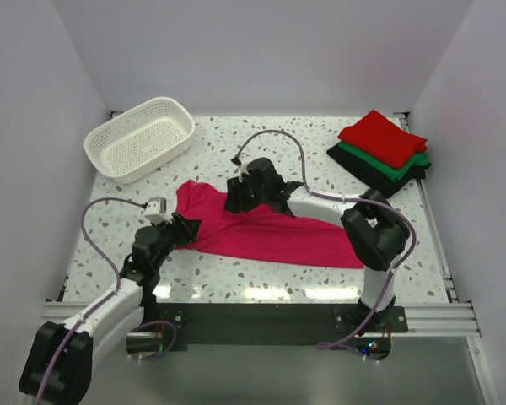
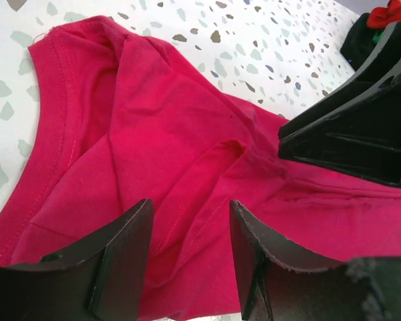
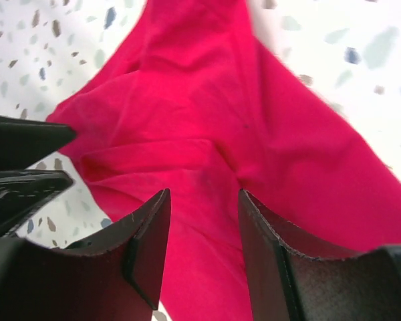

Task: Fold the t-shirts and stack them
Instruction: Fold the tshirt

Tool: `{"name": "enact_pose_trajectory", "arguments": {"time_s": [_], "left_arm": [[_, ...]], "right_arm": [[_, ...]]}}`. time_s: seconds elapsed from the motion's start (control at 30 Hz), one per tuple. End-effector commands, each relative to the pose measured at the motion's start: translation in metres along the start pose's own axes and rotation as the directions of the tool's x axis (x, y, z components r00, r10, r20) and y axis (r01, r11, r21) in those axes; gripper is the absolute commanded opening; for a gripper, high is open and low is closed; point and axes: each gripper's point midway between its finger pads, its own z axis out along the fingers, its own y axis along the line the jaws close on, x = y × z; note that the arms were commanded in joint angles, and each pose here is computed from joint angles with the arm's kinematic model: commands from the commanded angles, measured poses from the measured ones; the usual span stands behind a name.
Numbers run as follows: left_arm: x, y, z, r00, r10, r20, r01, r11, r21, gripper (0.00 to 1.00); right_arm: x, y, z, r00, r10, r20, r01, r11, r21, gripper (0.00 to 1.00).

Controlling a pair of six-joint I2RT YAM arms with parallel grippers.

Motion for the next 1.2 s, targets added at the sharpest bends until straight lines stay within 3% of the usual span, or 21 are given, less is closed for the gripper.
{"name": "enact_pose_trajectory", "arguments": {"time_s": [0.0,0.27,0.97,1.07,1.17], "left_arm": [[-0.018,-0.004,0.005,0.997,0.021,0.077,-0.022,1.0,0.011,0.54],[-0.025,0.008,0.001,0.993,0.048,0.11,-0.042,0.998,-0.057,0.59],[-0.024,0.009,-0.001,0.992,0.054,0.113,-0.048,0.997,-0.057,0.6],[-0.024,0.01,-0.001,0.992,0.054,0.113,-0.047,0.997,-0.06,0.61],[-0.023,0.01,-0.001,0.992,0.056,0.112,-0.049,0.997,-0.061,0.61]], "right_arm": [[-0.021,0.033,0.012,0.996,-0.071,0.058,0.077,0.99,-0.121,0.49],[-0.006,0.032,0.045,0.996,-0.094,0.005,0.094,0.988,-0.121,0.49],[0.003,0.011,0.06,0.981,-0.191,-0.023,0.192,0.981,0.026,0.44],[0.005,0.008,0.06,0.979,-0.2,-0.03,0.202,0.979,0.042,0.35],[0.004,0.009,0.058,0.979,-0.202,-0.028,0.203,0.978,0.045,0.13]]}}
